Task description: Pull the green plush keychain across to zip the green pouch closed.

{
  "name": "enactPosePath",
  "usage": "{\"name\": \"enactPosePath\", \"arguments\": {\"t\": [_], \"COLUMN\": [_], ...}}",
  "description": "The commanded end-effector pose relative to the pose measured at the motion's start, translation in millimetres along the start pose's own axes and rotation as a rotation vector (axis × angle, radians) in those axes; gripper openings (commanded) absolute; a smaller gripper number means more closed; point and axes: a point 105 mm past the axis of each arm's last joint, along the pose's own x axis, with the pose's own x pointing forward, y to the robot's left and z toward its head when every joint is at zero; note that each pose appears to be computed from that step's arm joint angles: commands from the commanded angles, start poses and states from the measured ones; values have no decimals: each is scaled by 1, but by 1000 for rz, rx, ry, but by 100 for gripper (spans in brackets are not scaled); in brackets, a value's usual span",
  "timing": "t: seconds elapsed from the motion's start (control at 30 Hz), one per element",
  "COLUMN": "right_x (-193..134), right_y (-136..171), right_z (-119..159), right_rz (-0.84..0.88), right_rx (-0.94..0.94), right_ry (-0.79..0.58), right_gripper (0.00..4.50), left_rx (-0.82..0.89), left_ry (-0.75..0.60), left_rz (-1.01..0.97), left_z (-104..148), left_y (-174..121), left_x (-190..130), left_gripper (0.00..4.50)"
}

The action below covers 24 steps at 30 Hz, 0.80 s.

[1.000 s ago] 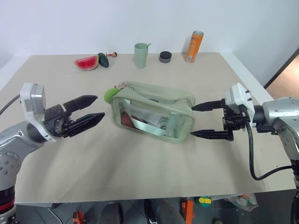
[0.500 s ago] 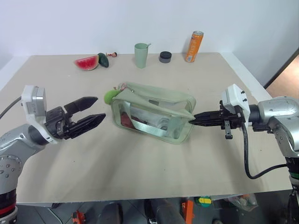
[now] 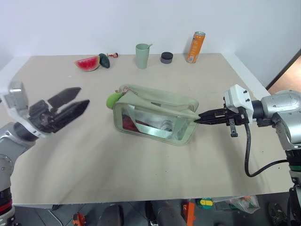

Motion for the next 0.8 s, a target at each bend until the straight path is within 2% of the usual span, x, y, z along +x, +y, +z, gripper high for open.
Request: {"name": "enactPosePath", "arguments": {"t": [0.03,0.13,0.27,0.47,0.63,0.8], "right_x": [-11,-12,-5,3,5,5], "right_y": [-7,-12,-12,-9,-10,-8], "right_z": [5,4,1,1,2,3], "right_rz": [-2,-2,8,23,24,27], "right_rx": [-50,-59,-73,-79,-81,-82], "right_ry": [24,33,41,35,30,26], "right_gripper": [3,3,3,3,3,3], "left_rx": [10,-5,-22,19,23,5], "left_ry": [-72,-48,2,224,269,252], "left_rz": [69,83,14,-145,-140,-104], "left_z": [15,8,-2,-31,-40,-45], "left_y": [13,15,1,-32,-27,-10], "left_x": [-11,-13,-6,2,3,7], "left_gripper": [450,450,450,450,450,450]}}
